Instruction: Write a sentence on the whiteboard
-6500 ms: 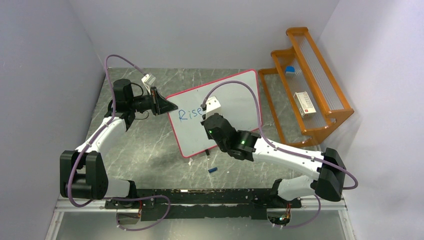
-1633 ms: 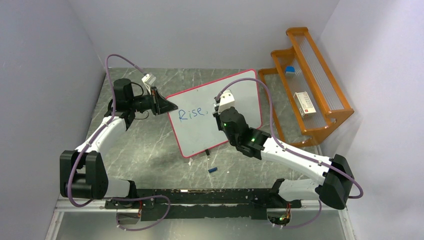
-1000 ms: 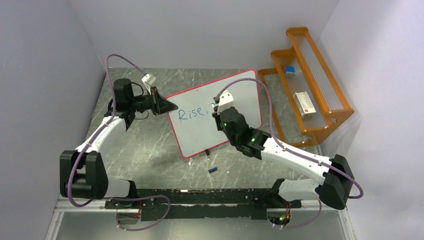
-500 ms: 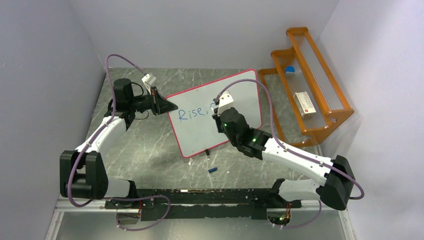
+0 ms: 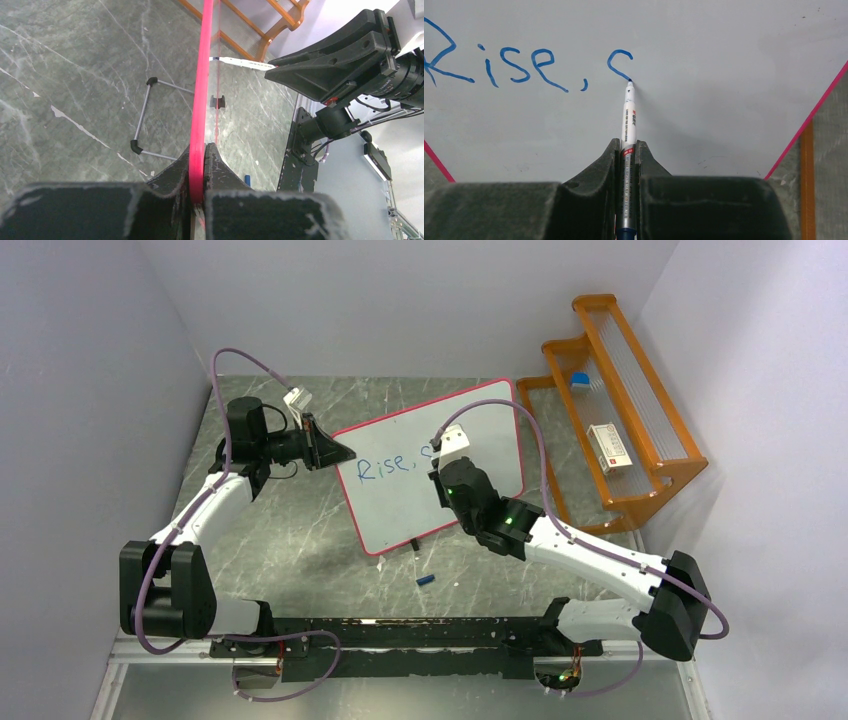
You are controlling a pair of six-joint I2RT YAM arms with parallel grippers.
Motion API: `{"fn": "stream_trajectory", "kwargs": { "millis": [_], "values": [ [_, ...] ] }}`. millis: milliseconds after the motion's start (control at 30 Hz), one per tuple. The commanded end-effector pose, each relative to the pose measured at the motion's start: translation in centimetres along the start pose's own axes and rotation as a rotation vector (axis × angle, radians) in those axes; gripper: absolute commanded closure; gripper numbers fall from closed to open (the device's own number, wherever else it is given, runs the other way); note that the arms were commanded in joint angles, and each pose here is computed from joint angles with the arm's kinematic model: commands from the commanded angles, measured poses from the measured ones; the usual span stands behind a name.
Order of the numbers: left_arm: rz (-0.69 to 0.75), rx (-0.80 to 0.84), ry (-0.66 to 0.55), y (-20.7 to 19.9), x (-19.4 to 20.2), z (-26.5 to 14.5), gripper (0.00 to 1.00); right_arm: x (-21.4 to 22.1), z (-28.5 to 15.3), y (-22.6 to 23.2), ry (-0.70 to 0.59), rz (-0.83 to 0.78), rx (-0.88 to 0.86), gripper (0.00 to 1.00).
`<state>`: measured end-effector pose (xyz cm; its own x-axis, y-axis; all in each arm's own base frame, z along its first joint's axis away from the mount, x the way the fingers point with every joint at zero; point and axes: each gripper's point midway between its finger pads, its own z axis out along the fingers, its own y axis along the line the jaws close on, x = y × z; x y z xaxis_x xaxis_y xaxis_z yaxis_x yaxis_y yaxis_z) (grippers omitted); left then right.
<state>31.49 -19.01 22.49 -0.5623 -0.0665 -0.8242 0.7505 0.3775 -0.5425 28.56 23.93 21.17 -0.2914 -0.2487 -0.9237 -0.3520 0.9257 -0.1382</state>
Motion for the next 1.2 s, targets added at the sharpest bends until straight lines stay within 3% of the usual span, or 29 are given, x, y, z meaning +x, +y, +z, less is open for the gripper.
{"fn": "stream_trajectory", "kwargs": {
  "millis": [0,600,1167],
  "values": [
    [-0.01,-0.05,0.067,1.6,2.8,0.7,0.95,1.0,-0.2,-0.7,0.025,0.0,0.023,1.0],
    [-0.007,-0.048,0.066,1.5,2.8,0.7,0.95,1.4,-0.4,1.2,0.058,0.012,-0.081,1.0],
    [-0.008,-0.056,0.07,1.6,2.8,0.7,0.95,-1.4,-1.0,0.7,-0.042,0.07,-0.077,1.0]
  ]
}}
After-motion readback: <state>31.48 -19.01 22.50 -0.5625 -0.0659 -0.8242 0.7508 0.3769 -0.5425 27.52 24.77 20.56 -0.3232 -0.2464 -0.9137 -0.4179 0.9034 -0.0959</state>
